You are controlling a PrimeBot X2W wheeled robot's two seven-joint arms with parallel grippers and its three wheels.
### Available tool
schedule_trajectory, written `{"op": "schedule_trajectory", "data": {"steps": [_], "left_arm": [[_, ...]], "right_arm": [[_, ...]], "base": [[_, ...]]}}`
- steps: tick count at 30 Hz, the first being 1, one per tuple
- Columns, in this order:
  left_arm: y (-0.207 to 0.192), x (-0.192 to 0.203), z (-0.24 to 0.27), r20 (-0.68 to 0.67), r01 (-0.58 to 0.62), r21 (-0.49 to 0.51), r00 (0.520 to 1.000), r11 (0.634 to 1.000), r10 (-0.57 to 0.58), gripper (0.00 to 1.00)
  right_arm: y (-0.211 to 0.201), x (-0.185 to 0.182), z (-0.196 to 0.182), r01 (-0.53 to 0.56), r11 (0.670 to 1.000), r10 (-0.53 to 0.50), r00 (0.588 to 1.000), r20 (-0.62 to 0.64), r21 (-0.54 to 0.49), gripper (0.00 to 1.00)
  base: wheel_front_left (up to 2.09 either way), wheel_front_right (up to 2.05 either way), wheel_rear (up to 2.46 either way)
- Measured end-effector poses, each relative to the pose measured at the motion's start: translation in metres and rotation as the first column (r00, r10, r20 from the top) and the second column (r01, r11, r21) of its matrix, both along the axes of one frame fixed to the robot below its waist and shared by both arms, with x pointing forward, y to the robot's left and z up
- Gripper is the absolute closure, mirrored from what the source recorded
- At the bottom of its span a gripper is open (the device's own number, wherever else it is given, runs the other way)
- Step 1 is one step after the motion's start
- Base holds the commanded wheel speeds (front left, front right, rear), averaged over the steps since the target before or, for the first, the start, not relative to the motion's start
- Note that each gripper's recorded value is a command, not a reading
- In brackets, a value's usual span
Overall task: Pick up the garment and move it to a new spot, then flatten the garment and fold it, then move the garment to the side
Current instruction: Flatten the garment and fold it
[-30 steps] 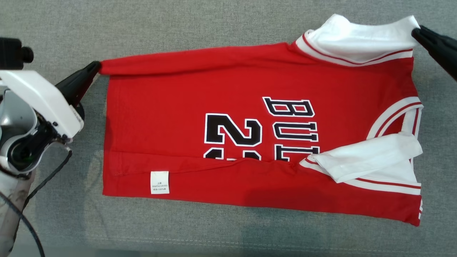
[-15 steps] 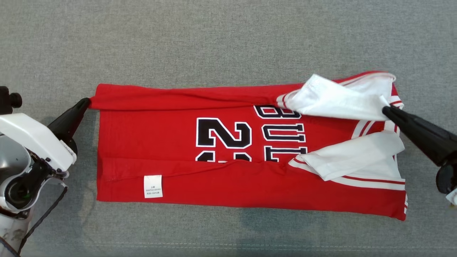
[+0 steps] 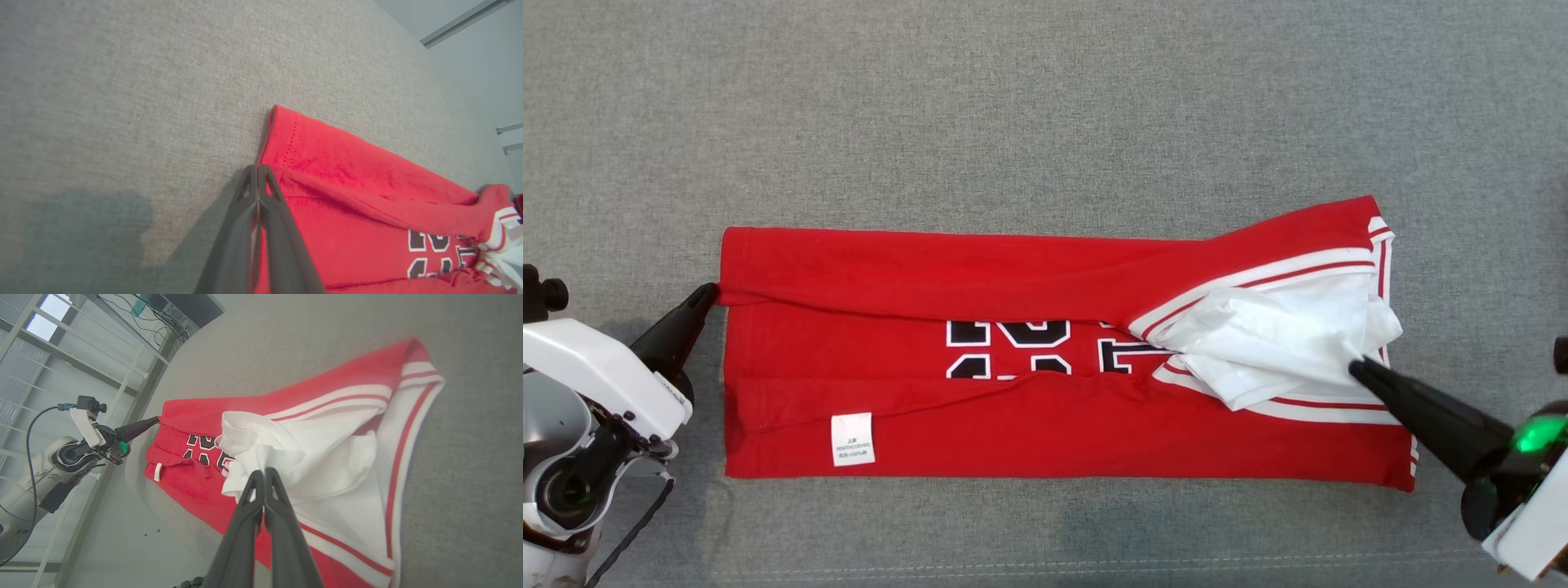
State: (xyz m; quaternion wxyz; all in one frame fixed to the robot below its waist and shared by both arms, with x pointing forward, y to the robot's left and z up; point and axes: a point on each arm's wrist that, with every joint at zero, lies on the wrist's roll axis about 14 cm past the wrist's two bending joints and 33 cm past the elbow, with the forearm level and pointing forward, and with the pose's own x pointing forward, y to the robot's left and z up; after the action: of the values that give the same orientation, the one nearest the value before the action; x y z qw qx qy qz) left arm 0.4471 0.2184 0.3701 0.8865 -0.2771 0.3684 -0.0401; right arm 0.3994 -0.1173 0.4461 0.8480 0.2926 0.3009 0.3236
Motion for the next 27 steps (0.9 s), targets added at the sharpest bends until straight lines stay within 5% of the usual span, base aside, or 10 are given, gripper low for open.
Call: {"op": "schedule_trajectory", "data": {"steps": [2,4,5,6,14,17,20,27], "left_arm": [[-0.001,-0.002,-0.001,-0.002,0.0,-0.002,1.0,1.0,0.0,1.0],[-0.003,-0.001,0.0,0.001,-0.005,-0.01,1.0,1.0,0.005,1.0],[-0.003,0.0,0.001,0.008,-0.017,-0.015,1.0,1.0,0.017,0.56],[-0.004,0.0,0.001,0.009,-0.024,-0.02,1.0,1.0,0.024,0.0],[0.024,0.004,0.029,0.22,-0.142,0.07,0.968,0.987,0.123,0.0],[0.041,0.003,0.058,0.381,-0.23,0.209,0.914,0.95,0.138,0.0],[0.036,0.0,0.085,0.49,-0.272,0.252,0.863,0.929,0.12,0.0],[0.007,-0.017,0.13,0.633,-0.322,0.312,0.772,0.894,0.057,0.0]], "right_arm": [[-0.002,-0.008,-0.009,-0.005,1.0,0.005,1.0,-0.014,-0.024,0.92],[-0.005,-0.017,-0.021,-0.017,0.998,0.015,0.999,-0.035,-0.057,0.6],[-0.005,-0.021,-0.024,-0.023,0.998,0.02,0.999,-0.045,-0.064,0.35],[-0.004,-0.025,-0.028,-0.026,0.998,0.023,0.998,-0.057,-0.065,0.0],[-0.015,-0.012,-0.013,0.093,0.995,-0.093,0.996,0.003,-0.037,0.0],[-0.06,0.026,0.015,0.294,0.955,-0.283,0.944,0.171,-0.039,0.0],[-0.101,0.036,0.023,0.414,0.903,-0.364,0.879,0.308,-0.114,0.0],[-0.102,0.032,0.031,0.507,0.848,-0.381,0.786,0.487,-0.155,0.0]], "base": [[0.0,0.0,0.0],[0.0,0.0,0.0],[0.0,0.0,0.0],[0.0,0.0,0.0],[0.0,0.0,0.0],[0.0,0.0,0.0],[0.0,0.0,0.0],[0.0,0.0,0.0]]}}
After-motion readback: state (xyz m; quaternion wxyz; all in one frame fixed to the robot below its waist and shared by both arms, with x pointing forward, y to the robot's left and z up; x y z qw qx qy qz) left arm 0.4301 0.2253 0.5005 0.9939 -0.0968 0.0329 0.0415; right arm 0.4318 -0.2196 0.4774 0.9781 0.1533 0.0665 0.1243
